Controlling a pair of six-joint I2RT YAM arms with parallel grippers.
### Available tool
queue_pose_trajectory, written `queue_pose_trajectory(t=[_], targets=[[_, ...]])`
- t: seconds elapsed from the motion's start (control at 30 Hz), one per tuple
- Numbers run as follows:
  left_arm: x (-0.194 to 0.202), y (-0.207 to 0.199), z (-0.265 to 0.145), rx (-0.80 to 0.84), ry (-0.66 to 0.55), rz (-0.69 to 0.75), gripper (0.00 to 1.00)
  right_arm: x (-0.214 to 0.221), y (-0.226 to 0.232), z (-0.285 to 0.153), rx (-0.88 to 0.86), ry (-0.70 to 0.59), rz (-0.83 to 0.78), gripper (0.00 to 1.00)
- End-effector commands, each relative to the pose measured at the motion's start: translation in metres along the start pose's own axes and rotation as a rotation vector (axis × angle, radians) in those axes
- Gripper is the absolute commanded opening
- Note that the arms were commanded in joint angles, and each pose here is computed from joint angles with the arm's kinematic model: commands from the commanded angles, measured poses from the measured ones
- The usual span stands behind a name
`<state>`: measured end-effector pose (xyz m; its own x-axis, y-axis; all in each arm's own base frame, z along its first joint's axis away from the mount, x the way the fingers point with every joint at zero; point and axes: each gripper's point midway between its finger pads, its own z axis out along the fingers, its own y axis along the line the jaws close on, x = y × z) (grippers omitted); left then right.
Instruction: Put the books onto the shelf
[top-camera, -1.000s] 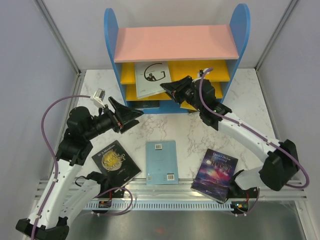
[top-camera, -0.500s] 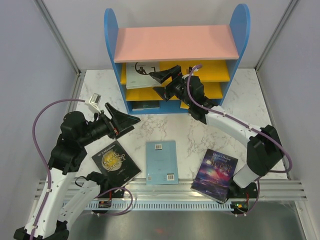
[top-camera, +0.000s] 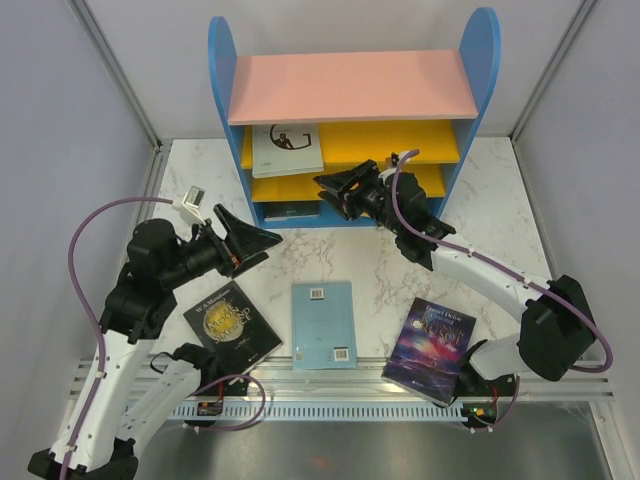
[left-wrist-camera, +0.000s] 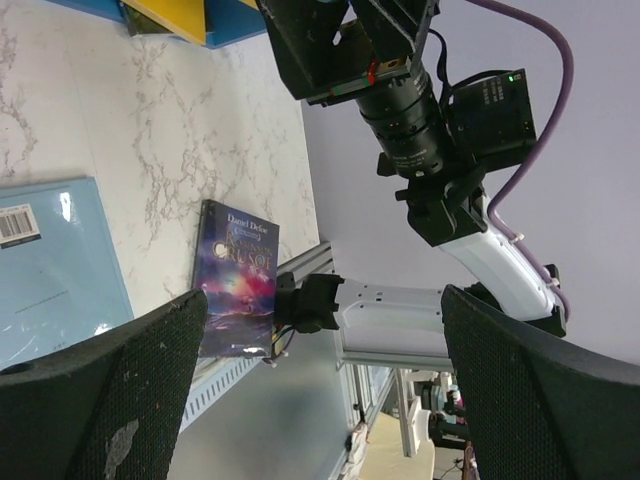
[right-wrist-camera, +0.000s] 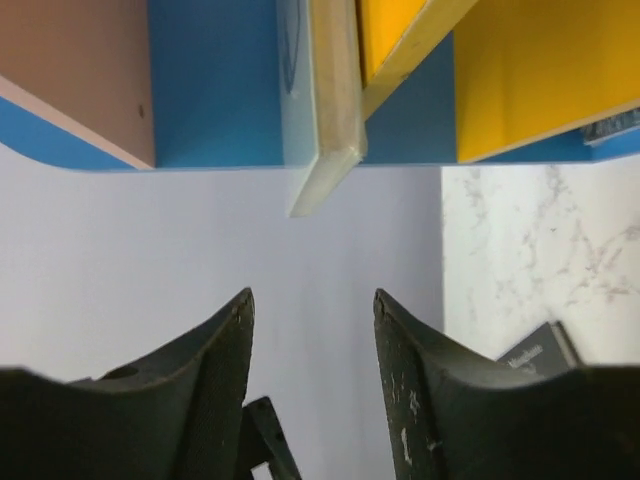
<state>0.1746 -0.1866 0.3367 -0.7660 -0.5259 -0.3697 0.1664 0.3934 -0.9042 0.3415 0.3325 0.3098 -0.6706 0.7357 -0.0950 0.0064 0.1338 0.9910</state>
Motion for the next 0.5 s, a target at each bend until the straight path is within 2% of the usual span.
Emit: queue_pose_trajectory(t=[0.0, 0.07, 0.13, 0.17, 0.27, 0.37, 0.47], targets=[[-0.003, 0.017, 0.000, -0.070, -0.027, 0.028, 1.00, -0.001, 0.025, -0.004, -0.042, 0.004, -0.069, 0.55], [0.003, 0.039, 0.002, -0.167, 0.011, 0.001, 1.00, 0.007, 0.010, -0.004, 0.053, 0.054, -0.128, 0.60], [0.011, 0.067, 0.012, -0.266, 0.083, -0.012, 0.98, 0.012, 0.010, -0.013, 0.111, 0.084, -0.261, 0.68], [0.023, 0.088, 0.012, -0.344, 0.138, -0.051, 0.97, 0.014, -0.018, -0.026, 0.240, 0.104, -0.294, 0.70], [0.043, 0.138, 0.014, -0.501, 0.213, -0.123, 0.91, 0.020, -0.068, -0.069, 0.423, 0.169, -0.371, 0.73], [0.052, 0.160, 0.019, -0.522, 0.223, -0.151, 0.91, 0.036, -0.143, -0.120, 0.598, 0.278, -0.400, 0.74], [0.062, 0.185, 0.023, -0.576, 0.253, -0.161, 0.92, 0.047, -0.178, -0.152, 0.679, 0.331, -0.391, 0.74]])
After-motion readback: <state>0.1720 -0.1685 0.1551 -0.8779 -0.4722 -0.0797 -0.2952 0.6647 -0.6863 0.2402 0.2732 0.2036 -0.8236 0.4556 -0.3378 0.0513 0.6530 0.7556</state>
